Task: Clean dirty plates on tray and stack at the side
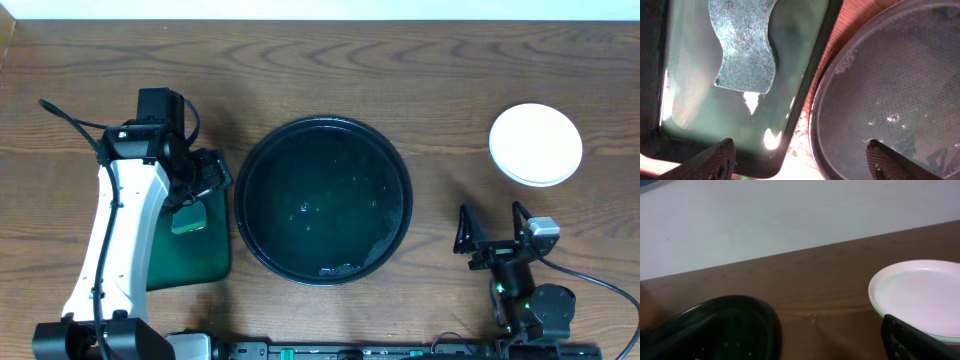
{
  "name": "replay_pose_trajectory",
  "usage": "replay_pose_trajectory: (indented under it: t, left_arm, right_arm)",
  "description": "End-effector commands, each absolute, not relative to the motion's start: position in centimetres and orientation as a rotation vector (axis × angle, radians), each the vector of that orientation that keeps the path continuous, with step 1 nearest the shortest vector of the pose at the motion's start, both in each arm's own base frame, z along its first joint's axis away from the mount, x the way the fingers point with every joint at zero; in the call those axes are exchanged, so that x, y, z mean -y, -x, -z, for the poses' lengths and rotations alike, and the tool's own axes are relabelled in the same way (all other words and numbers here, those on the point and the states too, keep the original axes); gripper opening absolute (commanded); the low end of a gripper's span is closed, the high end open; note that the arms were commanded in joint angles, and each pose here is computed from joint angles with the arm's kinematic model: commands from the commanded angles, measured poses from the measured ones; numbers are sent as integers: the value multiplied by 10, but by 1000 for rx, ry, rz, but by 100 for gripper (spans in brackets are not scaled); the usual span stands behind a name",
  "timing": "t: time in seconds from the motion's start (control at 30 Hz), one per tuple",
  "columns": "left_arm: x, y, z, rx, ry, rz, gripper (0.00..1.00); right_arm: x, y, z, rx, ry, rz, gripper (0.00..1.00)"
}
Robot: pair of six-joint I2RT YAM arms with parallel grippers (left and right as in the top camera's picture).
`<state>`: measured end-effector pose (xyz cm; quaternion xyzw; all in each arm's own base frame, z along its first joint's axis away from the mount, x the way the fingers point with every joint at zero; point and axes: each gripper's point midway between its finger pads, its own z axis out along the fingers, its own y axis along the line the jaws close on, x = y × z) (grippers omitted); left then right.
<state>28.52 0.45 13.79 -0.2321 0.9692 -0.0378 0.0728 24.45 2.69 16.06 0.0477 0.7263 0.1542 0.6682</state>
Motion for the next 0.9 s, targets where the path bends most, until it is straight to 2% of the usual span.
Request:
replay_pose_trajectory:
  t: [0.0,0.87]
  left_arm:
    - [-6,-284,-138,-2911,702,95,84]
    - [-6,-284,-138,-2911,702,95,84]
  right_arm:
    - [-24,-244,-160,-1637,-73,-300,99]
    - [-25,-244,-160,-1637,-71,-303,99]
